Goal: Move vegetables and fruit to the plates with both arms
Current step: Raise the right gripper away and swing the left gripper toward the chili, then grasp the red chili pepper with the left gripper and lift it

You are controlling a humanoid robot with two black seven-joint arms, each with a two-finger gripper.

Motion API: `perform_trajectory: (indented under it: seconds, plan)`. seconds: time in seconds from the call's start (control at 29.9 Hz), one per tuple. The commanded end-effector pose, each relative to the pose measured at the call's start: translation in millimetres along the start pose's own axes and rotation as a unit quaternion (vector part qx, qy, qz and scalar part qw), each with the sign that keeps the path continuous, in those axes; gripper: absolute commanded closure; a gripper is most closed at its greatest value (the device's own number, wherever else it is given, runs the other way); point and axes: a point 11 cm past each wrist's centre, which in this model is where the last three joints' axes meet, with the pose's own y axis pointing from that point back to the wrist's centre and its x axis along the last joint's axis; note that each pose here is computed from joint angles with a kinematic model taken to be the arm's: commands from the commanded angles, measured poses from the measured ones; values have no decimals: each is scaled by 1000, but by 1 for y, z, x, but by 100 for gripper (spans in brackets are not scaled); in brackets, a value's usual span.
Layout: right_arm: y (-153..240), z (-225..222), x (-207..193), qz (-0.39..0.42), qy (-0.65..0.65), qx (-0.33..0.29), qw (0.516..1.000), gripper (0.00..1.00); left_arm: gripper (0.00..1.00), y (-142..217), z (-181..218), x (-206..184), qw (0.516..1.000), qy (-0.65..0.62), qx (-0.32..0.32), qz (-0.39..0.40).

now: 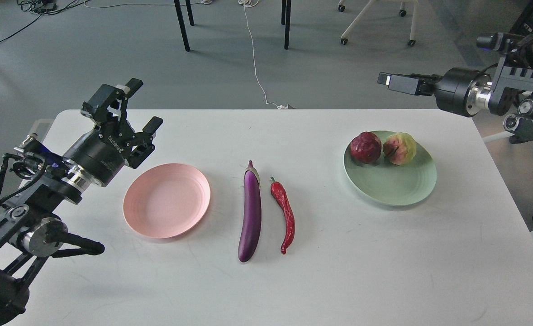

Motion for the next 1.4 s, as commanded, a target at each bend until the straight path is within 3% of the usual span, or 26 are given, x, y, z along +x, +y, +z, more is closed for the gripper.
perform_trajectory:
  seconds: [0.0,0.17,0.27,0.33,0.5,0.7,0.8,1.07,1.37]
  plan:
    - [6,23,-23,72,-189,5,979,2,2,-9,-3,-17,997,-63,11,-43]
    - [19,34,-65,116,-454,41,882,2,2,-22,-21,-59,964,-220,42,-143]
    - [30,46,-76,137,-536,53,831,2,2,-25,-36,-84,931,-297,62,-201]
    - [41,56,-89,139,-579,61,801,2,2,-33,-51,-108,869,-409,82,-266]
    - [52,62,-96,133,-596,67,789,2,2,-76,-59,-158,816,-483,117,-297]
    - [57,65,-88,138,-593,70,790,2,2,-107,-73,-187,740,-524,184,-379]
    - [58,65,-87,137,-593,73,790,2,2,-109,-94,-185,717,-540,228,-376]
    - [57,65,-87,136,-593,73,790,2,2,-103,-119,-182,705,-539,296,-353]
    - [57,64,-87,136,-594,75,789,2,2,-100,-131,-180,704,-530,321,-346]
